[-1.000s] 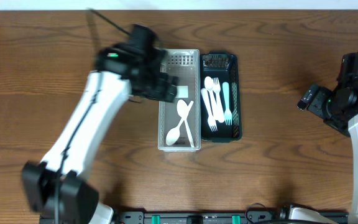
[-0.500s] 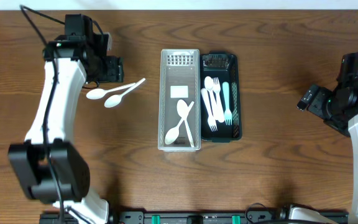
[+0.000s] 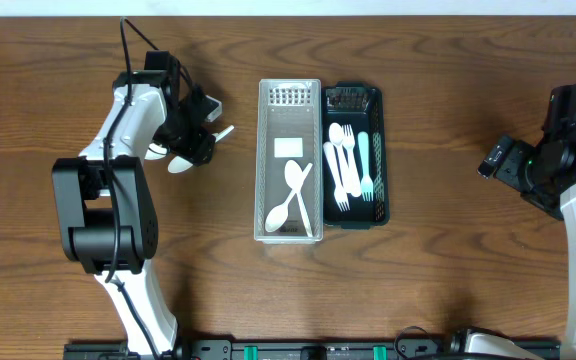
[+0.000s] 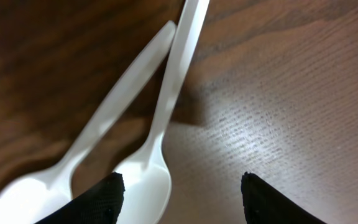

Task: Pack container
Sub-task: 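Lower the left gripper onto a white spoon and close on it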

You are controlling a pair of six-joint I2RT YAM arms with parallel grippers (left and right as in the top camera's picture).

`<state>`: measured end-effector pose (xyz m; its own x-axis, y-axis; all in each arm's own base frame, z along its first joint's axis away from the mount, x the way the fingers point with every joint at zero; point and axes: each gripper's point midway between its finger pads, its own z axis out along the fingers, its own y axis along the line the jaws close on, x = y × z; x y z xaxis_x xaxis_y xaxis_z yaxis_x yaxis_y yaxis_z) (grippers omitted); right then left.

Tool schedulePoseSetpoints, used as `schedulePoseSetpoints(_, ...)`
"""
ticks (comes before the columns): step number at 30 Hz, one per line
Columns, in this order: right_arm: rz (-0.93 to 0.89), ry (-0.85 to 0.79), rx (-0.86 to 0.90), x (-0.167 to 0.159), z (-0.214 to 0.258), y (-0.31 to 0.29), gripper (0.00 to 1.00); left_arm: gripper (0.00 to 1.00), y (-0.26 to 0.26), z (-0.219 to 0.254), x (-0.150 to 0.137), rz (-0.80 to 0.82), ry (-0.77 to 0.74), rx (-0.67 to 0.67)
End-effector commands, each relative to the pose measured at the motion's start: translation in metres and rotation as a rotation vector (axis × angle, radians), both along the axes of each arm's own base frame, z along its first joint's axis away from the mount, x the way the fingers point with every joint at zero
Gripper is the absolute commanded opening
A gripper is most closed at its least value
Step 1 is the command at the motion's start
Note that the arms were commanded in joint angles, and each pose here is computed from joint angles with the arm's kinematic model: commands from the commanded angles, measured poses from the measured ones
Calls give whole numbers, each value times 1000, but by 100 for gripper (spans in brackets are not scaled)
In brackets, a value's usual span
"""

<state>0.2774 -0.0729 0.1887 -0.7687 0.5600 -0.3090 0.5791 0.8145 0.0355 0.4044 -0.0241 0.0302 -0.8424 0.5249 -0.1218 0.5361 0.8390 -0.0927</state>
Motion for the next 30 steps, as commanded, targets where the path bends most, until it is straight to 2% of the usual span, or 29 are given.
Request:
schedulePoseSetpoints(1, -8, 4, -15, -1, -1, -5, 99, 63, -1, -1, 1, -82, -13, 5)
schedulePoseSetpoints(12, -7, -3, -17, 1, 0, -5, 99, 61, -1, -9, 6, -156, -36, 10)
schedulePoseSetpoints(30, -7, 0, -16, 0, 0, -5, 99, 56, -10, -31, -6, -201, 29, -39)
